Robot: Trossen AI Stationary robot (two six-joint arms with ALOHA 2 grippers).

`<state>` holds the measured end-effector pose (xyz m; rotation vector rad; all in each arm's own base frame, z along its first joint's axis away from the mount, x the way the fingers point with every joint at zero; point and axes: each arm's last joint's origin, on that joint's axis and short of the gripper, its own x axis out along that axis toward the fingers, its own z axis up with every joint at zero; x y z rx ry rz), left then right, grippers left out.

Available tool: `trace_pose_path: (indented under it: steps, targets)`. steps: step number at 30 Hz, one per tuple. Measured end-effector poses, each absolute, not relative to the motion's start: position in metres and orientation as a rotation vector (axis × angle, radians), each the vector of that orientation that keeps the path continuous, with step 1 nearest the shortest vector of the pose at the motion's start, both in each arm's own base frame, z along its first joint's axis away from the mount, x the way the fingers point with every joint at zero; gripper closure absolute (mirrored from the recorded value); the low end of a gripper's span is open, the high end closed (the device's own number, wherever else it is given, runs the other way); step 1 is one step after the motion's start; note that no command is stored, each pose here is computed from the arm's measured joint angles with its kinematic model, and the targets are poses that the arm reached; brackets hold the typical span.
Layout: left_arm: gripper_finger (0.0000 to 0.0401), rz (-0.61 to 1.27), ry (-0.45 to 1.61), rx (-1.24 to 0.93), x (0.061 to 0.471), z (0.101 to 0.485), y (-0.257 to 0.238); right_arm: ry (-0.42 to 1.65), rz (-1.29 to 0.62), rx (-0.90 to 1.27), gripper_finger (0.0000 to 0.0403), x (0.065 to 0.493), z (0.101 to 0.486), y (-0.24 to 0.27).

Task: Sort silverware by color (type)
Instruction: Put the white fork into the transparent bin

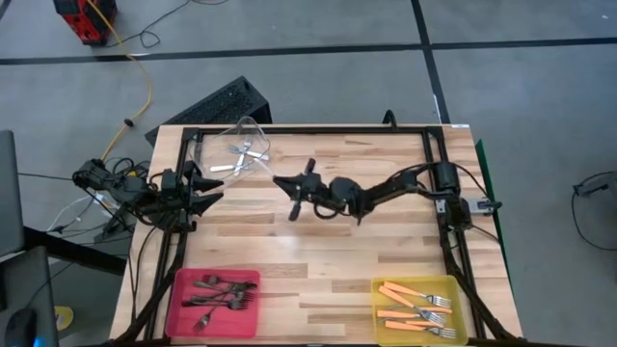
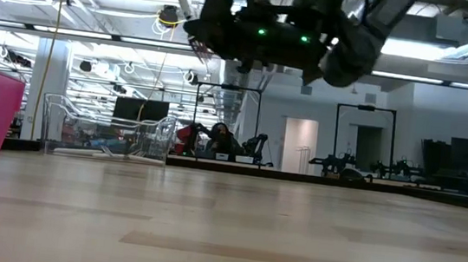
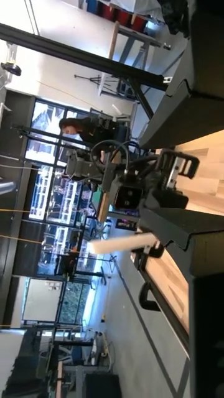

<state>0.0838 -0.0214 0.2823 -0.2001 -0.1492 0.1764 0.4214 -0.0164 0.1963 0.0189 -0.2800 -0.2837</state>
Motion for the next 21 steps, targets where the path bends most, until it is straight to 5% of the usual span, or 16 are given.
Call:
trace_pose_path:
  steps: [21]
  targets:
    - [0.025, 0.176, -0.151, -0.197, 0.084, 0.283, -0.021, -0.334, -0.346, -0.007, 0.0366, 0.443, 0.239, -0.069]
